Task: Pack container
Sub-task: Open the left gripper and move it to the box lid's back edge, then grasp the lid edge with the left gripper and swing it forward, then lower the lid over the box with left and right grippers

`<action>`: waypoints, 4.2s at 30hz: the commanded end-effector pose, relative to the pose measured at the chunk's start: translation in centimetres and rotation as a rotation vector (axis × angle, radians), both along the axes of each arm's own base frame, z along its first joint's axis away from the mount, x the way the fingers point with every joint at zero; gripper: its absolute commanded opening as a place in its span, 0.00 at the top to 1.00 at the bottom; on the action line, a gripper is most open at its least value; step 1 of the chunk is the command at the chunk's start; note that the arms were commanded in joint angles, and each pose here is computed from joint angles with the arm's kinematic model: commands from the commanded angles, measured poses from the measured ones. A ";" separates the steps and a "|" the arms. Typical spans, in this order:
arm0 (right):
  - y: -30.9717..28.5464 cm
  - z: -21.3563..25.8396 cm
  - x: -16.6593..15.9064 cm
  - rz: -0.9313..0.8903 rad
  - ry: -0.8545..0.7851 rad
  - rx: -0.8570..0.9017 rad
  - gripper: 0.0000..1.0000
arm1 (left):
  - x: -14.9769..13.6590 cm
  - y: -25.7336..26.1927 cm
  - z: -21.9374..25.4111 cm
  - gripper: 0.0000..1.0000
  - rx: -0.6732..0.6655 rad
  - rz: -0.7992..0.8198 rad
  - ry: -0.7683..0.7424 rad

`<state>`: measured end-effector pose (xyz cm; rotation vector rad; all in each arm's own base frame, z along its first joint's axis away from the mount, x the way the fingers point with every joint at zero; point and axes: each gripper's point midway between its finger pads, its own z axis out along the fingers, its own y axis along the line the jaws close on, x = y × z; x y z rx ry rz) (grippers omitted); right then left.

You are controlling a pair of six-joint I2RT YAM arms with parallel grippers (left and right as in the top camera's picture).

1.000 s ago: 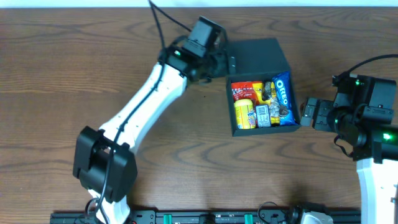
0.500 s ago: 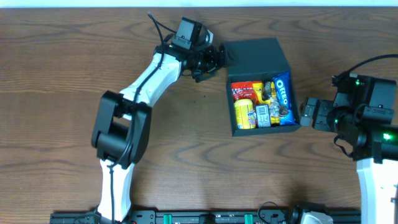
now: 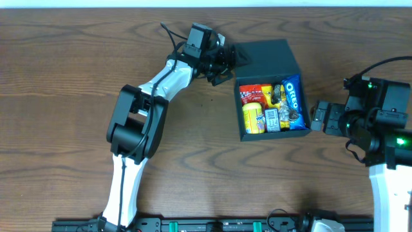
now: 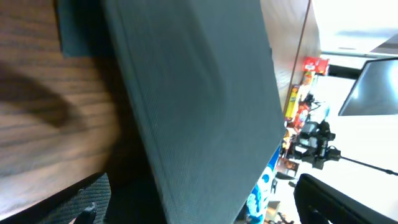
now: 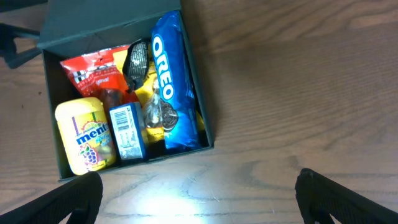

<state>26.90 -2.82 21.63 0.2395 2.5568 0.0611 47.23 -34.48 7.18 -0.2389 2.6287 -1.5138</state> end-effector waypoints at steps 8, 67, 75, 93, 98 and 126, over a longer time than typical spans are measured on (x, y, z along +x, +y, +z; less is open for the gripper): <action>0.0 0.4 0.1 0.000 -0.011 0.004 0.01 | 0.9 -0.9 0.4 0.05 -0.079 0.004 -0.008; -0.1 0.8 0.7 0.006 -0.039 -0.006 0.01 | -10.2 -3.9 13.5 0.04 0.103 -0.546 -0.668; -0.1 0.8 0.7 0.006 -0.041 -0.006 0.01 | -15.7 -5.1 11.2 0.05 0.216 -0.659 -0.559; -0.1 0.9 0.8 0.009 -0.043 -0.003 0.01 | -19.9 -0.7 15.1 0.05 0.383 -0.663 -0.532; -0.1 0.9 0.8 0.009 -0.044 -0.002 0.01 | -21.2 -0.5 14.8 0.05 0.403 -0.689 -0.504; 0.8 0.9 0.8 0.041 -0.049 0.038 0.01 | -15.5 -1.1 3.1 0.05 0.762 -0.607 -0.469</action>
